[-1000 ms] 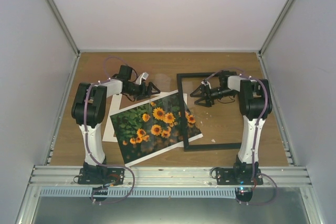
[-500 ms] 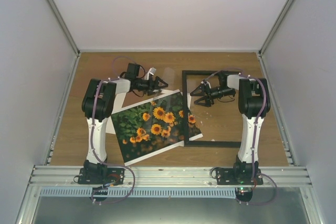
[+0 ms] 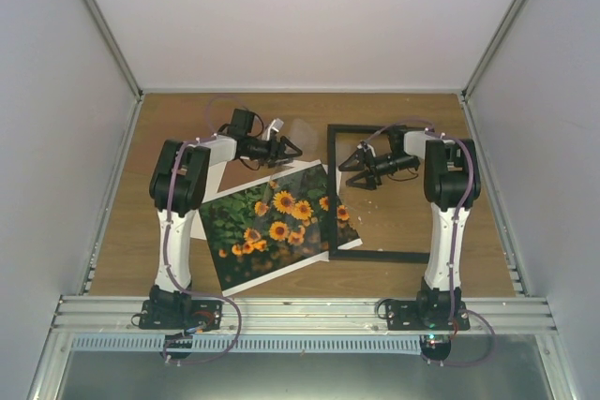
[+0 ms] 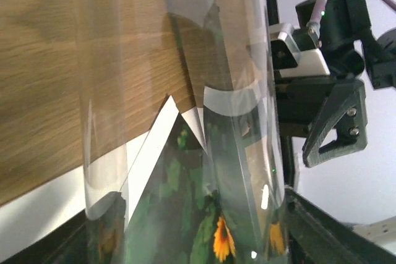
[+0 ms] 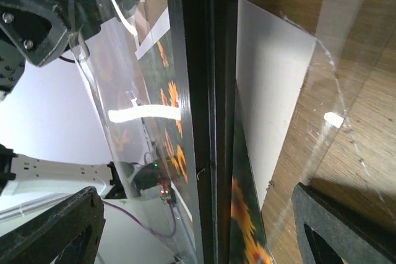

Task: Put the photo into the frame
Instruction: Pick up the photo frame item at the center of the board.

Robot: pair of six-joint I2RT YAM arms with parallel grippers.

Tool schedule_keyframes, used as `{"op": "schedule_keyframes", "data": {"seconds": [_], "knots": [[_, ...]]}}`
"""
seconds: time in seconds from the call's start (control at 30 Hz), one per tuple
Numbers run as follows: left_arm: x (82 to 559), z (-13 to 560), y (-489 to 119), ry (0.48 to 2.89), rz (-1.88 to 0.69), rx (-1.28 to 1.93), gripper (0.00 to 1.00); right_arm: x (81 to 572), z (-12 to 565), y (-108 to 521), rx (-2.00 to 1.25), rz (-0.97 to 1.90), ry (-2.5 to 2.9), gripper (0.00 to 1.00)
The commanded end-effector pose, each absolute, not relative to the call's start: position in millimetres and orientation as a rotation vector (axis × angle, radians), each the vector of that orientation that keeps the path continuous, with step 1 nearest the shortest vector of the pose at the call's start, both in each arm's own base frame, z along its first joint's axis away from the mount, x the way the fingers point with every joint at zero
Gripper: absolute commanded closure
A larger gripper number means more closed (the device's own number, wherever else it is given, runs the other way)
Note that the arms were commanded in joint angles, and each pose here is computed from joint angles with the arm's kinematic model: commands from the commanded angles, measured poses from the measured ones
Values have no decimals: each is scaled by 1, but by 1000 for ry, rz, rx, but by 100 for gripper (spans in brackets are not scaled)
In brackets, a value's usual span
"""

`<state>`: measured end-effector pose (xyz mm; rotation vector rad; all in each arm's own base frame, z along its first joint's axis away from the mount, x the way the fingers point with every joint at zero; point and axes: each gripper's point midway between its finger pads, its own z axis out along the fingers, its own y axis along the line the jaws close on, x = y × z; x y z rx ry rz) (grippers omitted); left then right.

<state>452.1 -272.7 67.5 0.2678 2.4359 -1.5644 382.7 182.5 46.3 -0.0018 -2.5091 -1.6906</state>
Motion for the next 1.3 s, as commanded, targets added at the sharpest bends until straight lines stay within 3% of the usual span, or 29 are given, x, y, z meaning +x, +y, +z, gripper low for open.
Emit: {"op": "schedule_keyframes", "data": {"seconds": [0.0, 0.1, 0.23, 0.63, 1.03, 1.27], "knots": [[456, 114, -257, 2313, -1640, 295, 38, 390, -7, 196, 332, -1515, -2723, 15], [457, 125, -244, 2292, -1677, 273, 49, 391, -4, 200, 371, -1546, -2707, 15], [460, 137, -225, 2285, -1671, 241, 52, 390, 2, 201, 406, -1572, -2691, 15], [476, 199, -116, 2189, -1438, 88, 51, 395, 15, 233, 503, -1700, -2591, 20], [469, 215, -110, 2154, -1452, 53, 47, 455, 79, 319, 720, -2008, -2498, 16], [470, 220, -118, 2138, -1484, 72, 47, 461, 110, 240, 679, -2076, -2661, 12]]}}
